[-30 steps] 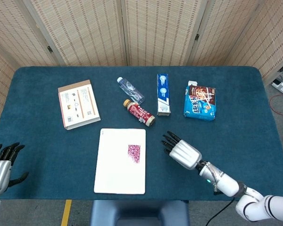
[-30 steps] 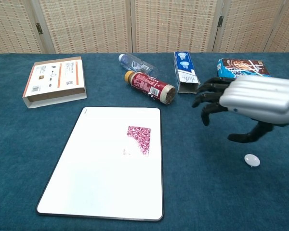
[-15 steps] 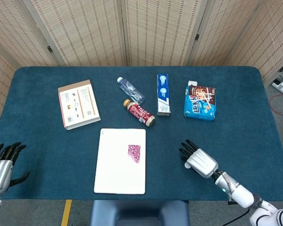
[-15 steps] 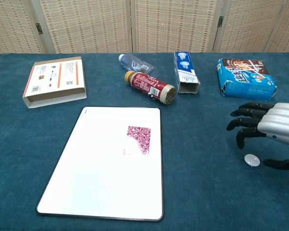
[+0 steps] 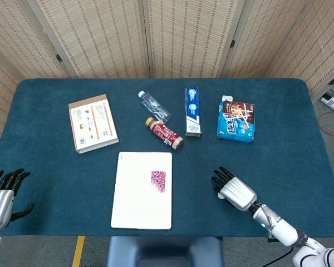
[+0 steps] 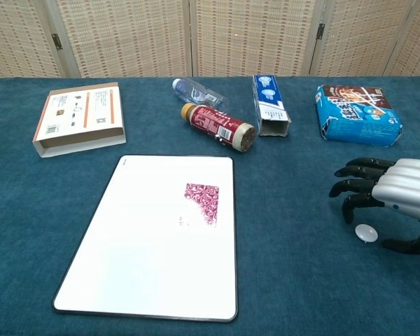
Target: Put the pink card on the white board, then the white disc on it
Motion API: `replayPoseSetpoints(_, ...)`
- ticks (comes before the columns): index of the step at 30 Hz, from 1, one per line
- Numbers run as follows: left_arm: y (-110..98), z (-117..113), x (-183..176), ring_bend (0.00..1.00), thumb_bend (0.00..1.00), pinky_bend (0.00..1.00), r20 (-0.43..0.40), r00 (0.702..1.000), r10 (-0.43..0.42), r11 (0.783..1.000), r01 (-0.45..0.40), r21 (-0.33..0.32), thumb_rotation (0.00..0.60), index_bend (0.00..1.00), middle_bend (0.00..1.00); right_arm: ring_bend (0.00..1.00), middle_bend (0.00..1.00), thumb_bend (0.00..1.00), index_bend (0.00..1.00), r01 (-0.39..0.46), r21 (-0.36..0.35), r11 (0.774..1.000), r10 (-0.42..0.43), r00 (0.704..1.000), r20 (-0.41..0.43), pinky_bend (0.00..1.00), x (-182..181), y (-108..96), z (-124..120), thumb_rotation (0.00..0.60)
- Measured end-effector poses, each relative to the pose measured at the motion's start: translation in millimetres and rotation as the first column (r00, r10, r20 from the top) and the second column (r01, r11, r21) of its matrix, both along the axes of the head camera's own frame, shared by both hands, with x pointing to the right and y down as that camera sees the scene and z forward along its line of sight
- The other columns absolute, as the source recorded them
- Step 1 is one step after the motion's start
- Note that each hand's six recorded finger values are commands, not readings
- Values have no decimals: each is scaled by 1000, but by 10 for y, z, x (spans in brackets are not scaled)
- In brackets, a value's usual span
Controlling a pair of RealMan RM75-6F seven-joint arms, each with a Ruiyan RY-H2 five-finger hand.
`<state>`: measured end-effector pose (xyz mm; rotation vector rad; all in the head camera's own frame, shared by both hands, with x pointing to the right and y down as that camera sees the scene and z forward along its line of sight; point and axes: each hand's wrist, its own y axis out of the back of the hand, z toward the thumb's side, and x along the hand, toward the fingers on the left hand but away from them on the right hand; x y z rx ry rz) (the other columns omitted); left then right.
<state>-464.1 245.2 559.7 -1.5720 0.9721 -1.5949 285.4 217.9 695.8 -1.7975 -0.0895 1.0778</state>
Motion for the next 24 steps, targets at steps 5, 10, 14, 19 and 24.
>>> replayPoseSetpoints(5, 5, -1, -13, 168, 249, 0, 2, 1000, -3, 1000, 3, 1, 600, 202, 149, 51, 198, 345, 384, 8, -3, 1000, -8, 1000, -5, 0, -15, -2, 21, 600)
replayPoseSetpoints(10, 9, 8, -8, 168, 248, 0, 0, 1000, -2, 1000, 2, -1, 600, 202, 148, 54, 198, 346, 399, 7, -3, 1000, -7, 1000, -9, 0, -15, -11, 27, 600)
replayPoseSetpoints(14, 10, 7, -13, 168, 248, 0, 0, 1000, -3, 1000, 3, 0, 600, 204, 149, 57, 199, 345, 424, 8, -5, 1000, -8, 1000, -10, 0, -18, -2, 34, 600)
replayPoseSetpoints(19, 12, 5, -14, 168, 248, 0, 3, 1000, 1, 1000, -1, 3, 600, 207, 148, 63, 210, 345, 455, 10, -5, 1000, -10, 1000, -8, 0, -33, 1, 41, 600)
replayPoseSetpoints(24, 19, 6, -23, 168, 248, 0, 3, 1000, -4, 1000, 4, 1, 600, 207, 149, 66, 219, 345, 478, 9, -1, 1000, -9, 1000, -6, 0, -40, -16, 36, 600)
